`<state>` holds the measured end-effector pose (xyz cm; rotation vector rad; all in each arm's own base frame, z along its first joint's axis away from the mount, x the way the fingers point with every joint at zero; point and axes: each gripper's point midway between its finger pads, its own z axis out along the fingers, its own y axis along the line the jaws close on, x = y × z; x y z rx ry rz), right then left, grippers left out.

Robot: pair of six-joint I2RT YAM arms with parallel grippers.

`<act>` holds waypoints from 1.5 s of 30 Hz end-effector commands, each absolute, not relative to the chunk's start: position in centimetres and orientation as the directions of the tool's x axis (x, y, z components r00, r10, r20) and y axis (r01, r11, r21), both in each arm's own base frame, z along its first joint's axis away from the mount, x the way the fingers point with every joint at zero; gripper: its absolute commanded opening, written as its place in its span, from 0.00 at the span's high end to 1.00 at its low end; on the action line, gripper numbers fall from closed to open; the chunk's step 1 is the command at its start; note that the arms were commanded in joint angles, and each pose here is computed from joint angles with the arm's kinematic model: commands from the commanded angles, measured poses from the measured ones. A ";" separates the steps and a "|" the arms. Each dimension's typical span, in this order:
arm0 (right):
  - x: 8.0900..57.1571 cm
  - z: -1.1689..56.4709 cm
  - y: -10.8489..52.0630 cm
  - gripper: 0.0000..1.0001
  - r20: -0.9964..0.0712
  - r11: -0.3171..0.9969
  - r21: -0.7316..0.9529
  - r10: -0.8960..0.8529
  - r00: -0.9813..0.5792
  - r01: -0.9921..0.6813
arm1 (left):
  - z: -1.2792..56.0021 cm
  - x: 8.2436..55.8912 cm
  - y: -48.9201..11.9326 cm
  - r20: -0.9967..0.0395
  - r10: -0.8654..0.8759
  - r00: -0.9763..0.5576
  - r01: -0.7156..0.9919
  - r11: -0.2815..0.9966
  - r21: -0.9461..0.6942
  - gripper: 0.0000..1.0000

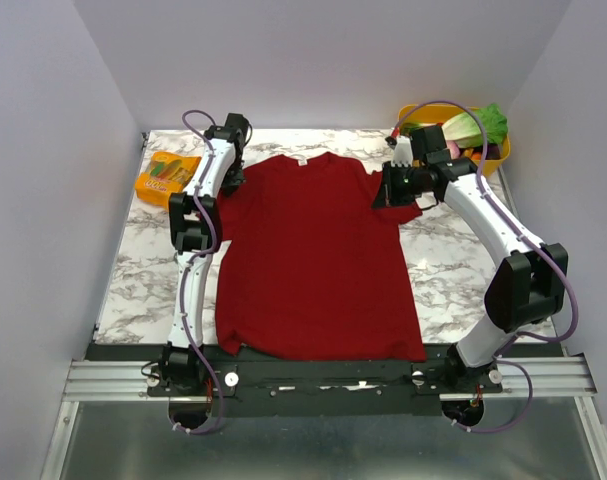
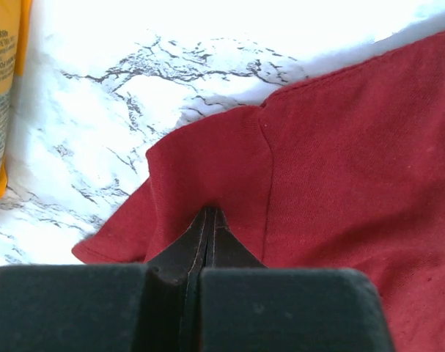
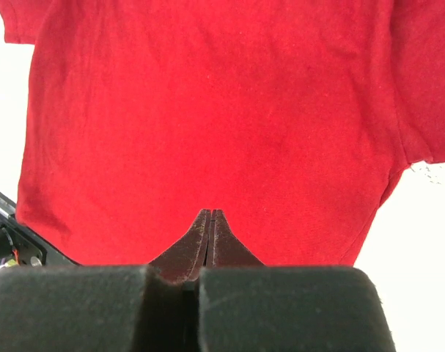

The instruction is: Pin the brooch onto the clothing

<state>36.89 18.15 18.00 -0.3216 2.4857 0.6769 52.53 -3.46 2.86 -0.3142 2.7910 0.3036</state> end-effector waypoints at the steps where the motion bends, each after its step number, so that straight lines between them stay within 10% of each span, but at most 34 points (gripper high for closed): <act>1: 37.7 18.6 18.2 0.99 -0.575 0.852 0.375 -0.097 -0.813 -0.366 | -0.7 50.5 -2.2 -0.219 -0.202 -0.954 -0.255 0.934 0.249 1.00; 18: 38.7 17.9 18.8 0.99 -0.559 0.841 0.385 -0.116 -0.821 -0.381 | 2.6 56.7 -0.5 -0.392 -0.436 -0.810 -0.451 0.890 -0.059 1.00; 26: 37.9 18.7 18.9 0.99 -0.574 0.829 0.399 -0.108 -0.811 -0.393 | 14.8 60.7 -6.9 -0.599 -0.379 -0.706 -0.183 0.914 -0.362 1.00; 32: 35.8 19.1 19.2 0.99 -0.574 0.833 0.392 -0.110 -0.811 -0.390 | 19.7 54.4 -9.7 -0.622 -0.324 -0.712 -0.088 0.921 -0.379 1.00; 45: 24.4 7.6 20.8 0.99 -0.281 0.915 0.130 -0.335 -0.899 -0.382 | 7.8 31.1 -10.6 -0.295 -0.184 -0.937 -0.145 0.978 -0.151 1.00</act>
